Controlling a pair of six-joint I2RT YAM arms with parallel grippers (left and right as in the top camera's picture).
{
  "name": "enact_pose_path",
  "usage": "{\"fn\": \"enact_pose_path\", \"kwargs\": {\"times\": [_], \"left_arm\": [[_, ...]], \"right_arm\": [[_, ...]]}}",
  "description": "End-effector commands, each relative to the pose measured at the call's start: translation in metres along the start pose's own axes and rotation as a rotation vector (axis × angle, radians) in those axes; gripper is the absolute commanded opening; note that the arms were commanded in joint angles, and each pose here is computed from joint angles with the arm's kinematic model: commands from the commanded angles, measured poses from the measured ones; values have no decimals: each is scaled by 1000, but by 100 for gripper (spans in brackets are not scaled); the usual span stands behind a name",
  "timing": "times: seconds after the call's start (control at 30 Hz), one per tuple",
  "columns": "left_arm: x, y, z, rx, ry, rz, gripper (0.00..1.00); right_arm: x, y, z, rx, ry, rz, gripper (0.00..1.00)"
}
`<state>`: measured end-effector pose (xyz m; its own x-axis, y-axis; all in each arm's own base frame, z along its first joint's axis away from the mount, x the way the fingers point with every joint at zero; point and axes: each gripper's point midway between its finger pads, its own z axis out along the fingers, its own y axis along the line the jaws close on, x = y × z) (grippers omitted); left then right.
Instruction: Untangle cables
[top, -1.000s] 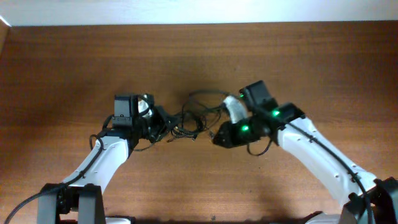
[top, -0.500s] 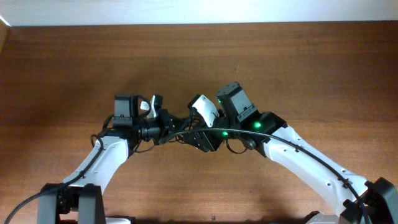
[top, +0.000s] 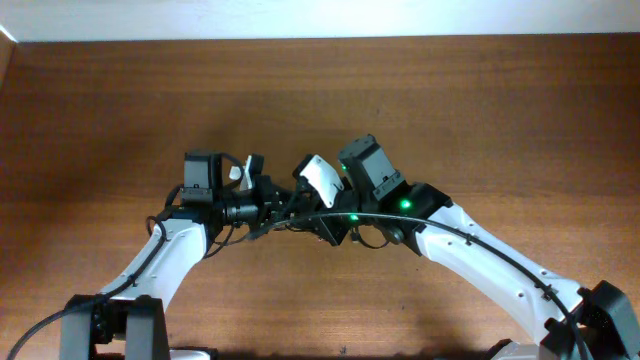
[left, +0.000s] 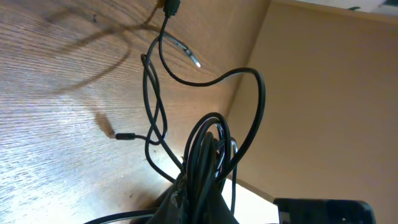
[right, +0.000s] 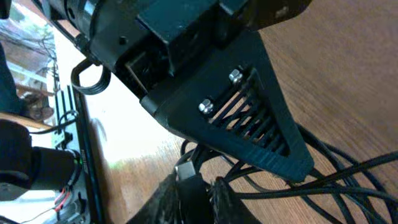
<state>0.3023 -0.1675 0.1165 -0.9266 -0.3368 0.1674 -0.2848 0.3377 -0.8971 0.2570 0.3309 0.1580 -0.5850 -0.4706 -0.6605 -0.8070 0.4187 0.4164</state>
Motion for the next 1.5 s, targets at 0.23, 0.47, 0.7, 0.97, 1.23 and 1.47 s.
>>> {"fn": "enact_pose_path", "kwargs": {"times": [0.23,0.47,0.7,0.97,1.23,1.47], "left_arm": [[14,-21,-3,122,90,268,0],[3,-49,-11,223,62,357,0],[-35,-27,-14,102,-112,-46,0],[-26,-29,-10,117,-59,-227,0],[-44,-22,-23,116,-135,-286,0],[-36,-16,-21,107,-96,-494,0]], "right_arm": [[1,-64,-19,236,-29,214,4],[53,-74,0,259,161,338,4],[42,-38,10,121,144,293,4],[42,-49,10,187,140,290,68],[70,-108,-119,413,59,1021,74],[88,-96,-74,227,6,1353,72]]}}
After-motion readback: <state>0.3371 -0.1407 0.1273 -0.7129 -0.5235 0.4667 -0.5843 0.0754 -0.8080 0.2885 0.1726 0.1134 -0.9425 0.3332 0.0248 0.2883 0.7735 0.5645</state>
